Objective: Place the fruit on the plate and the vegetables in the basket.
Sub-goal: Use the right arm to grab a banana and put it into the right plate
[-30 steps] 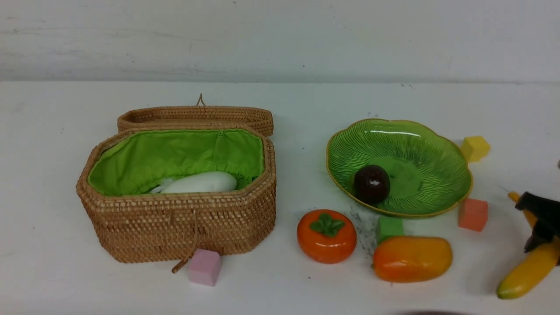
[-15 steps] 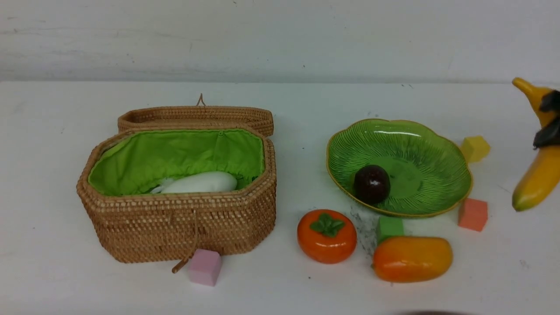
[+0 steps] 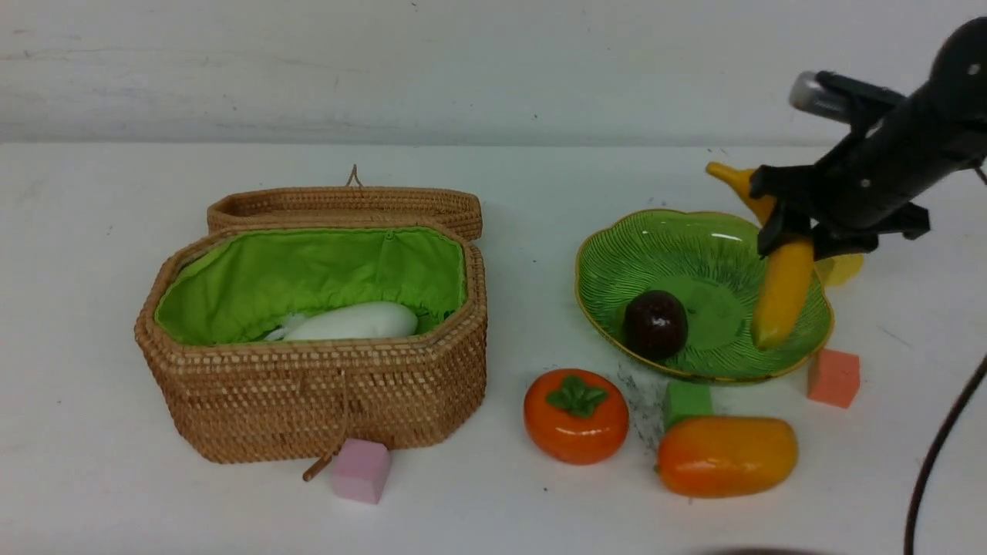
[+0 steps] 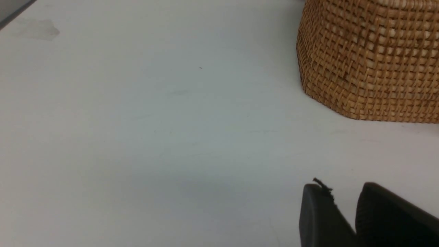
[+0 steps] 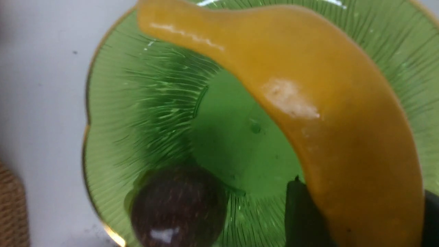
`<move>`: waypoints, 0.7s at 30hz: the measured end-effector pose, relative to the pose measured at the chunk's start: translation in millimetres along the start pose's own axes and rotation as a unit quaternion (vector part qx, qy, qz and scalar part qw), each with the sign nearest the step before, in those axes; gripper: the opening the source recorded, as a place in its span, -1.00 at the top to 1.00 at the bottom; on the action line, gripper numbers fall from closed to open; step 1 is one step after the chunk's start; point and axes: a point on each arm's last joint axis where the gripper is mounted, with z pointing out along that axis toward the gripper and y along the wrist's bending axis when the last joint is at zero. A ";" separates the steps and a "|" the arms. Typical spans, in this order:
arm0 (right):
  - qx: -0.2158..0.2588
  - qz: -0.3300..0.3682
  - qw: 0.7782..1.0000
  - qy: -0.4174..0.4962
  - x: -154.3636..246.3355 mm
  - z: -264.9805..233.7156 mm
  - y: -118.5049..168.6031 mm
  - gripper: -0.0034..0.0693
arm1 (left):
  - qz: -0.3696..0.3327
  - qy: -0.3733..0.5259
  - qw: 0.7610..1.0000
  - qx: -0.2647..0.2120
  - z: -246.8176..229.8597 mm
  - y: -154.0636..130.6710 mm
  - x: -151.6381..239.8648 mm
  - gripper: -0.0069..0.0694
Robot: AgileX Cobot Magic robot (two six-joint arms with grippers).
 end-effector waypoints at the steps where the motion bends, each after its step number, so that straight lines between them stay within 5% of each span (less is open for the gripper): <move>1: 0.001 0.001 1.000 0.001 -1.1 4.2 0.0 0.00 | 0.000 0.000 1.000 0.000 0.0 0.0 0.0 0.38; 16: 0.050 0.007 0.999 0.011 -0.1 54.7 -19.0 -0.01 | 0.000 0.000 1.000 0.000 0.0 0.0 0.0 0.36; 21: 0.059 0.027 0.998 0.012 0.5 57.0 -21.0 -0.35 | 0.000 0.000 1.000 0.000 0.0 0.0 0.0 0.36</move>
